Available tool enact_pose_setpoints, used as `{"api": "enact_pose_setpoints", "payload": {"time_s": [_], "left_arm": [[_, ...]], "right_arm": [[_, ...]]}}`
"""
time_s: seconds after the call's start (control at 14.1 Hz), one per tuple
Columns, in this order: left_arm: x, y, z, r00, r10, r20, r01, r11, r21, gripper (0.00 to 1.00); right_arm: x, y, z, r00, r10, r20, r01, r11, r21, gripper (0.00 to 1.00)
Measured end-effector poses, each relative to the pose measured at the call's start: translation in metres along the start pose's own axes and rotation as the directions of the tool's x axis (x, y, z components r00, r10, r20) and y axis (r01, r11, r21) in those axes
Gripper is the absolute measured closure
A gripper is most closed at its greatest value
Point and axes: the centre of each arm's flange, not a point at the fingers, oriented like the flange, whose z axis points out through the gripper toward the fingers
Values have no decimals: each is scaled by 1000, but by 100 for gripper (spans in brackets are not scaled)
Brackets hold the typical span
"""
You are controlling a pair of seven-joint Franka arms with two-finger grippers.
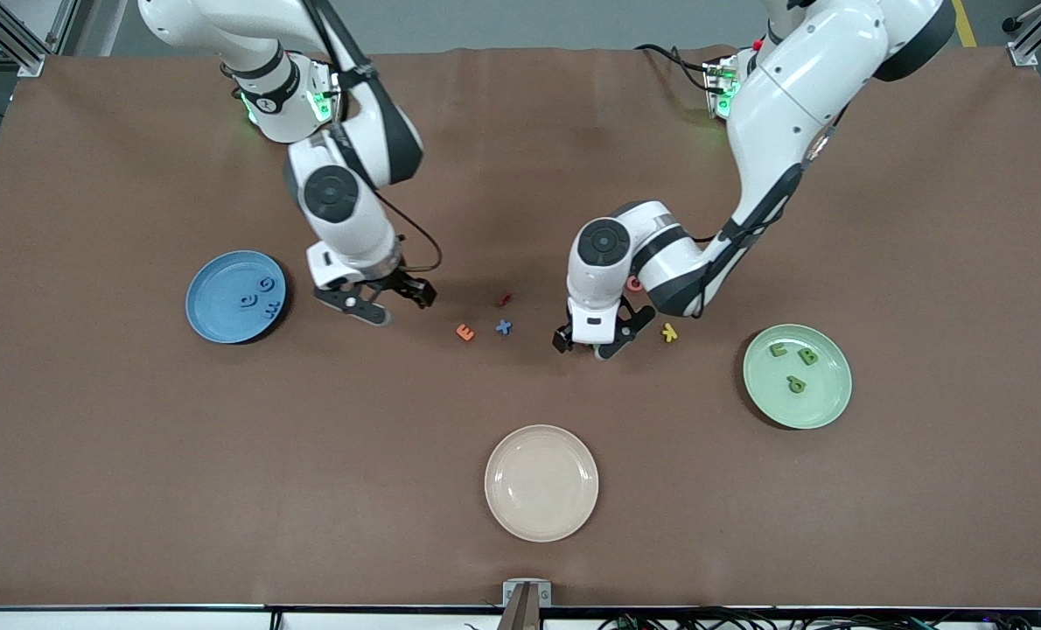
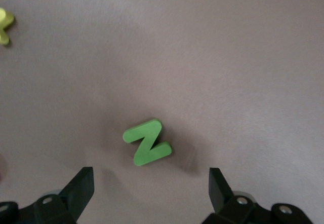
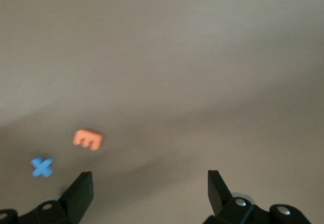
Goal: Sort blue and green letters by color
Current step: 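Grasp green Z with the left gripper while the right gripper grasps blue x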
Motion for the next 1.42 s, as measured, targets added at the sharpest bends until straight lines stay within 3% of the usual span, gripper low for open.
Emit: {"api": "enact_pose_setpoints", "payload": {"time_s": [0.43, 0.78, 0.85, 1.21, 1.42], "left_arm": [[20, -1, 4, 993, -112, -20, 112, 994, 4, 0], [25, -2, 5, 990, -141, -24, 141, 990, 4, 6], [26, -2, 5, 990, -142, -24, 142, 990, 4, 11], [40, -1, 6, 986, -160, -38, 160, 987, 0, 17], [44, 2, 6, 986, -160, -37, 160, 987, -4, 19]], "right_arm": [[-19, -86, 51, 998, -53, -45, 54, 998, 18, 0], [-23, -101, 77, 999, -10, -44, 13, 996, 88, 2], [-23, -103, 79, 999, 3, -37, 1, 995, 95, 5], [-28, -117, 87, 997, 73, -21, -70, 991, 112, 14], [-34, -124, 96, 997, 73, -17, -70, 992, 107, 28]]}}
